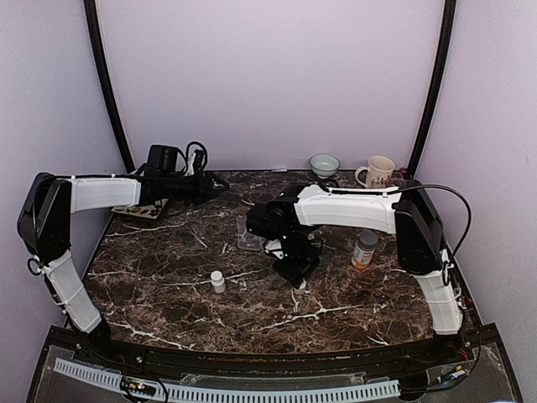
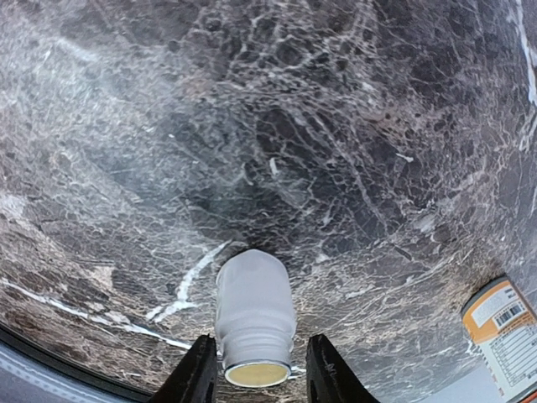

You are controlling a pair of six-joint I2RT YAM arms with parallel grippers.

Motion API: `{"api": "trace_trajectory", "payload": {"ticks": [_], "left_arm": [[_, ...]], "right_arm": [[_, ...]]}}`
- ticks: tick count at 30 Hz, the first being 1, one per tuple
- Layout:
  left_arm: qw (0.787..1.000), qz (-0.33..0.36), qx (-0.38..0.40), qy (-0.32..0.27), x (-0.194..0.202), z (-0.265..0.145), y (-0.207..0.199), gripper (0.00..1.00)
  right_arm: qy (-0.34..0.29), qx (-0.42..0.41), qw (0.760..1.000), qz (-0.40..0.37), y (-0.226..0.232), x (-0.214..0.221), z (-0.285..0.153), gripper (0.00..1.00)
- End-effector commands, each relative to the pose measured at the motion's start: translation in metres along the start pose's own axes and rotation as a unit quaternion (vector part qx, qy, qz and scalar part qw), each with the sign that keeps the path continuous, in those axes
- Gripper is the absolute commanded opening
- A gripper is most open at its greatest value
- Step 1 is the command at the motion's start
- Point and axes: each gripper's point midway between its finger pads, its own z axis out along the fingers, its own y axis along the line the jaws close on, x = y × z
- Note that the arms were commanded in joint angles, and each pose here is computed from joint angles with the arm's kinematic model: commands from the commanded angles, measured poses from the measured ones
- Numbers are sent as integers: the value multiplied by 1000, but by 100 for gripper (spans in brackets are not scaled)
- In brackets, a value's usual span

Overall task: Sort the pills into containers
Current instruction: Place the pill bottle at the center of the board, then pick up the lid of the pill bottle from the center of the board.

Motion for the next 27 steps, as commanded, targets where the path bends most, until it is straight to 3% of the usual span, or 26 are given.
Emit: {"api": "trace_trajectory", "payload": {"ticks": [1, 17, 27], "left_arm": [[1000, 17, 8, -11, -5, -13, -15, 55], [1000, 20, 6, -12, -10, -11, -16, 55], [999, 36, -12, -5, -14, -11, -14, 55]], "right_arm": [[3, 9, 1000, 1, -1, 1, 0, 40], [-73, -23, 997, 15, 6, -22, -46, 41], [-181, -16, 976, 120, -47, -49, -83, 41]]}}
